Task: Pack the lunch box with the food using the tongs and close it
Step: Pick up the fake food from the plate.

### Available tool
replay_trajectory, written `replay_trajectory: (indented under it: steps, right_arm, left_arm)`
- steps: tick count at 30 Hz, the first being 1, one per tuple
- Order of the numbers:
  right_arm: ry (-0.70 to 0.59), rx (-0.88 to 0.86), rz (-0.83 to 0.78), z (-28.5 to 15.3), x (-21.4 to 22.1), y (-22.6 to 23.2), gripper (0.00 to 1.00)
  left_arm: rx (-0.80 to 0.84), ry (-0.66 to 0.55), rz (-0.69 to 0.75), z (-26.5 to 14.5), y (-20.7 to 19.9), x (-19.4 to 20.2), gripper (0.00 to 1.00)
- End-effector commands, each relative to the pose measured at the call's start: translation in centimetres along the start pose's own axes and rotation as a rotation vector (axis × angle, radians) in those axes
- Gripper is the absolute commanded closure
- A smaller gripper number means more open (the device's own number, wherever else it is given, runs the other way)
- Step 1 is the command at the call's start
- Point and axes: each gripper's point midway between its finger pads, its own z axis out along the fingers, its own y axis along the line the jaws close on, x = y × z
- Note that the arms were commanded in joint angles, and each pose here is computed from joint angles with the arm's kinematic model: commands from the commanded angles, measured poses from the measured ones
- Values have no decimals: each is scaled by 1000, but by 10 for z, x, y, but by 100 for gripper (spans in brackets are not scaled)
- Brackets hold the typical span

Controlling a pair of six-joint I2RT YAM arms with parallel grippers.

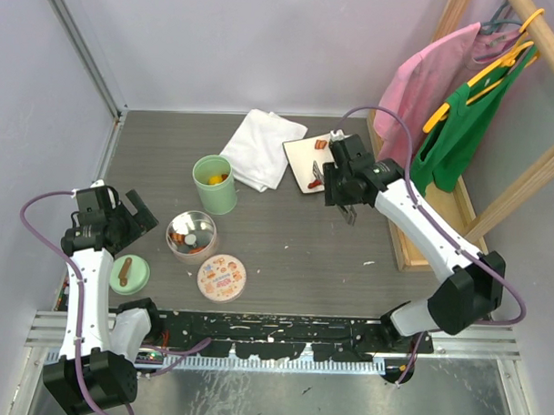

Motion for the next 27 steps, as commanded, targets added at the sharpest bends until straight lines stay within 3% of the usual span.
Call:
replay_trajectory:
  steps: [1,10,27]
  right_arm:
    - [-17,121,-35,14,-12,-24,47]
    - [19,302,-21,41,-22,-59,47]
    - [74,310,-20,82,-26,-66,49]
  left_arm:
    - [21,-35,2,-1,-5,-8,2]
    - [23,-35,3,-1,-6,-8,2]
    - [21,-32,4,0,-5,-8,2]
